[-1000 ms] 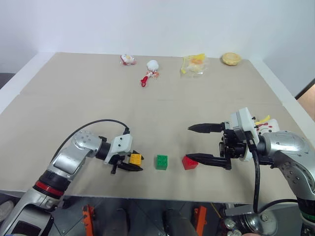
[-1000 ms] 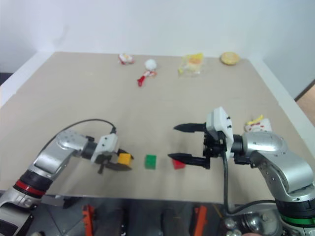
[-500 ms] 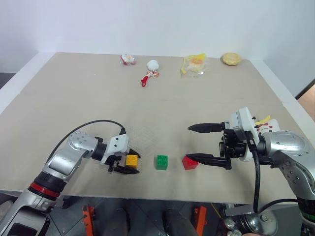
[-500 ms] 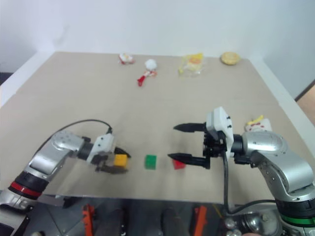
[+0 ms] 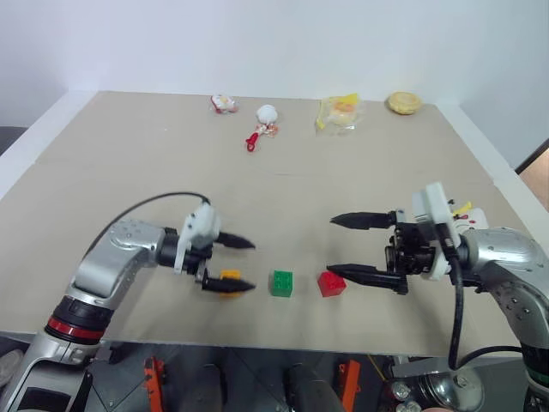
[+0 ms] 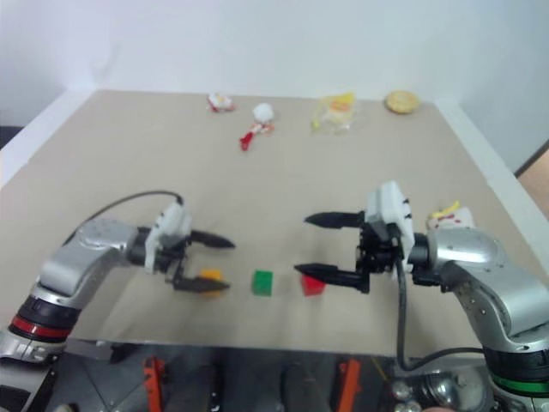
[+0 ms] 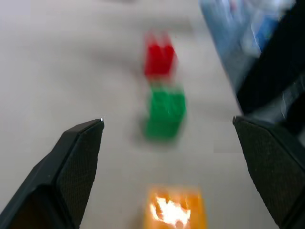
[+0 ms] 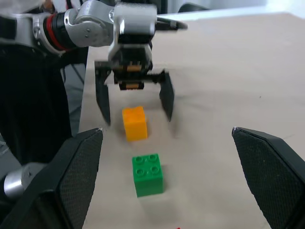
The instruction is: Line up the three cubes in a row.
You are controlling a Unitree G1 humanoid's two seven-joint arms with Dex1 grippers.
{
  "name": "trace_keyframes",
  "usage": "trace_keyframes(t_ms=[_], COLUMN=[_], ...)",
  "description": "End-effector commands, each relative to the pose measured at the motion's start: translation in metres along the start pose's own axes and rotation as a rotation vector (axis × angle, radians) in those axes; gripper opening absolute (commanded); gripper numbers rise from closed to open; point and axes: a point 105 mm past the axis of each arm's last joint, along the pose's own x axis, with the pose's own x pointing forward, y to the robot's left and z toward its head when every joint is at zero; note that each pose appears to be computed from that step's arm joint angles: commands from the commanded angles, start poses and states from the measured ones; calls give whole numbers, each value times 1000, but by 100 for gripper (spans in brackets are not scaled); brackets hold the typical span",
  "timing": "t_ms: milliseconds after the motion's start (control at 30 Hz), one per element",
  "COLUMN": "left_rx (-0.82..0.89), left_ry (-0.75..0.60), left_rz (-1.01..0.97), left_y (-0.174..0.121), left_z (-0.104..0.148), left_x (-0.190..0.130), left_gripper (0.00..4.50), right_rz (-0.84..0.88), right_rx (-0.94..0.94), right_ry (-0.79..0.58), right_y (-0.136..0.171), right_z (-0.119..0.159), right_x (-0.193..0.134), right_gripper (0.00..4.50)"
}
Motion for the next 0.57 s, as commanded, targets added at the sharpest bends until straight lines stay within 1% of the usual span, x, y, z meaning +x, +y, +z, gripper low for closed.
trace_keyframes(t_ms=[33,100,167,200,267,367,433,500,567], left_rx=[-21,-26,-38,-40,-32,-8,17,-29,1], left_ry=[-224,-289,-338,-353,-359,-304,-281,-316,-279], left_rz=[255,445,621,700,831,1100,1177,1287,1303], left_y=[26,45,60,64,71,83,86,90,89], left_z=[44,50,47,41,30,1,-6,-13,-21], left_x=[-10,-18,-26,-29,-35,-51,-56,-67,-61], left_gripper=[449,449,449,449,449,449,449,449,449], right_rz=[-167,-331,-540,-648,-796,-1074,-1171,-1268,-1344], right_rx=[-14,8,56,91,121,133,123,101,90], right_ry=[-149,-203,-226,-234,-237,-147,-122,-122,-119], right_y=[-21,-41,-62,-70,-77,-84,-86,-86,-85], right_z=[23,21,3,-9,-26,-63,-72,-76,-81], right_x=[-8,-13,-22,-27,-32,-43,-48,-52,-54], right_gripper=[450,450,450,450,450,450,450,450,450])
